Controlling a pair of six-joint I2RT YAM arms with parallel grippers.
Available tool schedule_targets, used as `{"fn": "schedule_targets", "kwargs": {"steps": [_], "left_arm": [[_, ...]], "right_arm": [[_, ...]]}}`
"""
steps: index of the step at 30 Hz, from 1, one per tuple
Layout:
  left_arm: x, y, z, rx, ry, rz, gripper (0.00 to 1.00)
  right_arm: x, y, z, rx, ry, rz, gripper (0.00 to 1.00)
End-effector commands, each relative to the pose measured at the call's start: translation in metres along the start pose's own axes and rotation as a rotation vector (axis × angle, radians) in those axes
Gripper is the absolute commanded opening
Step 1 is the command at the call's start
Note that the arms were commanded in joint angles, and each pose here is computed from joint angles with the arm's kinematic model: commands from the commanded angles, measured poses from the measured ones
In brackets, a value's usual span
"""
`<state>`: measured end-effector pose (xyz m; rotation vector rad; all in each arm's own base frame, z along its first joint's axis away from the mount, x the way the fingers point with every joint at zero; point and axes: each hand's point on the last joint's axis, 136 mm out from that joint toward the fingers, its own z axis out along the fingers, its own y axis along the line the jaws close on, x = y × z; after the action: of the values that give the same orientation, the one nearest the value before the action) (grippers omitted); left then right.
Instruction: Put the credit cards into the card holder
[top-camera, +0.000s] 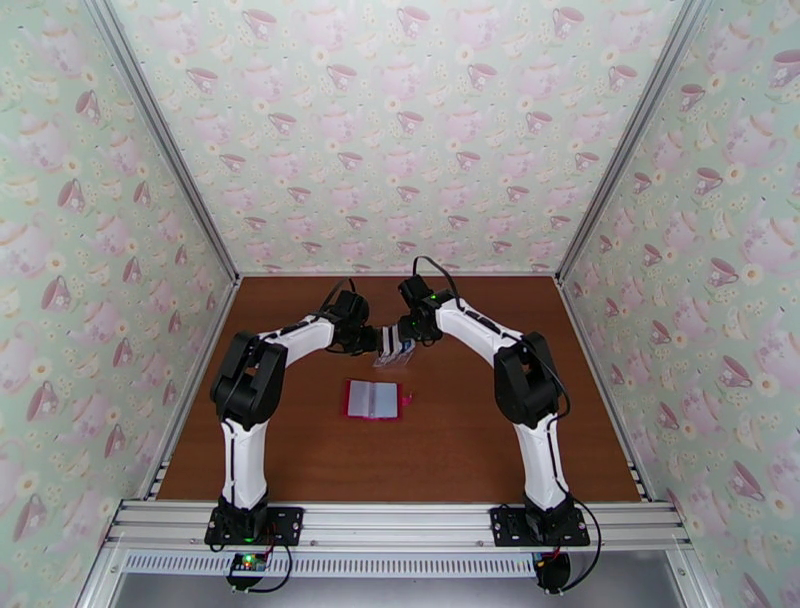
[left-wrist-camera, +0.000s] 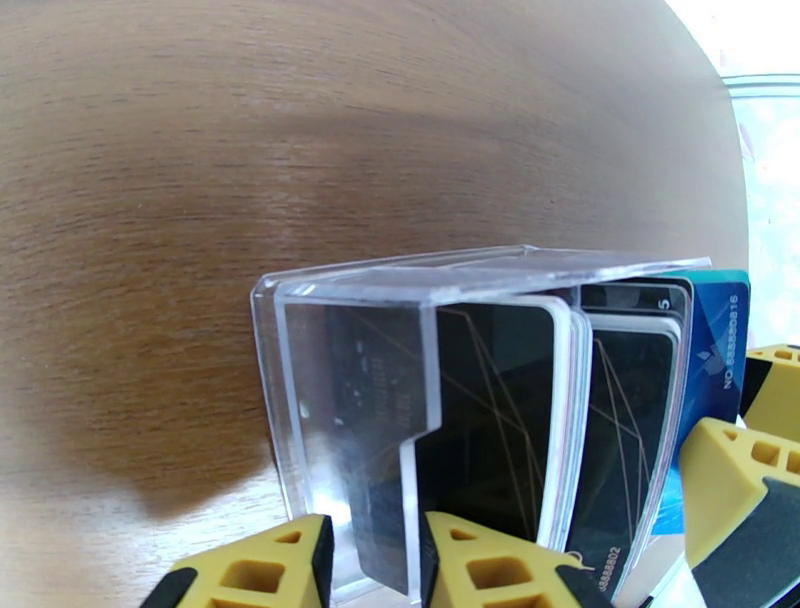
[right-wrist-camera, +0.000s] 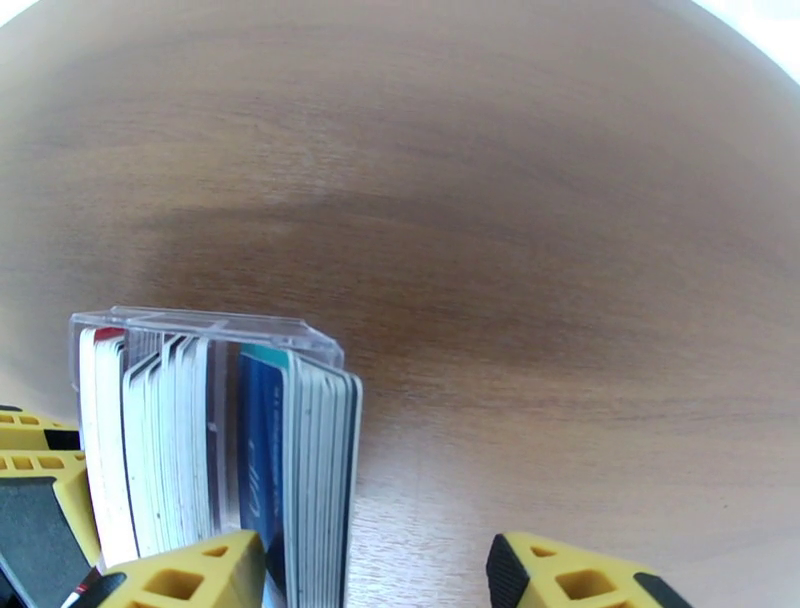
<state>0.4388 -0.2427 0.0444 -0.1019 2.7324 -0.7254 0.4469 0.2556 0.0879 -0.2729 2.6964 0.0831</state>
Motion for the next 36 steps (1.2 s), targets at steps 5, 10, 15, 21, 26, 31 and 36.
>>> {"fn": "schedule_targets", "kwargs": {"steps": [5,10,15,21,26,31,36], "left_arm": [[0.005,0.007,0.006,-0.004,0.025,-0.021,0.3],[0.006,0.008,0.007,-0.006,0.028,-0.025,0.3],[0.005,0.007,0.006,-0.004,0.027,-0.025,0.3],[0.003,0.007,0.007,-0.004,0.026,-0.026,0.3],[0.004,0.007,0.008,-0.004,0.03,-0.027,0.3],[0.003,0.007,0.008,-0.004,0.03,-0.028,0.3],[0.003,0.007,0.008,-0.003,0.031,-0.03,0.3]], "right_arm": [[-0.008,-0.013,-0.017,0.058,-0.023,-0.019,0.6],[-0.01,-0.013,-0.022,0.053,-0.033,-0.016,0.56],[-0.013,-0.013,-0.028,0.053,-0.044,-0.015,0.52],[-0.016,-0.013,-0.033,0.049,-0.056,-0.014,0.46],[-0.016,-0.013,-0.034,0.049,-0.056,-0.017,0.41],[-0.015,-0.01,-0.033,0.032,-0.05,-0.016,0.33],[-0.015,-0.004,-0.033,0.0,-0.045,-0.014,0.26]]}}
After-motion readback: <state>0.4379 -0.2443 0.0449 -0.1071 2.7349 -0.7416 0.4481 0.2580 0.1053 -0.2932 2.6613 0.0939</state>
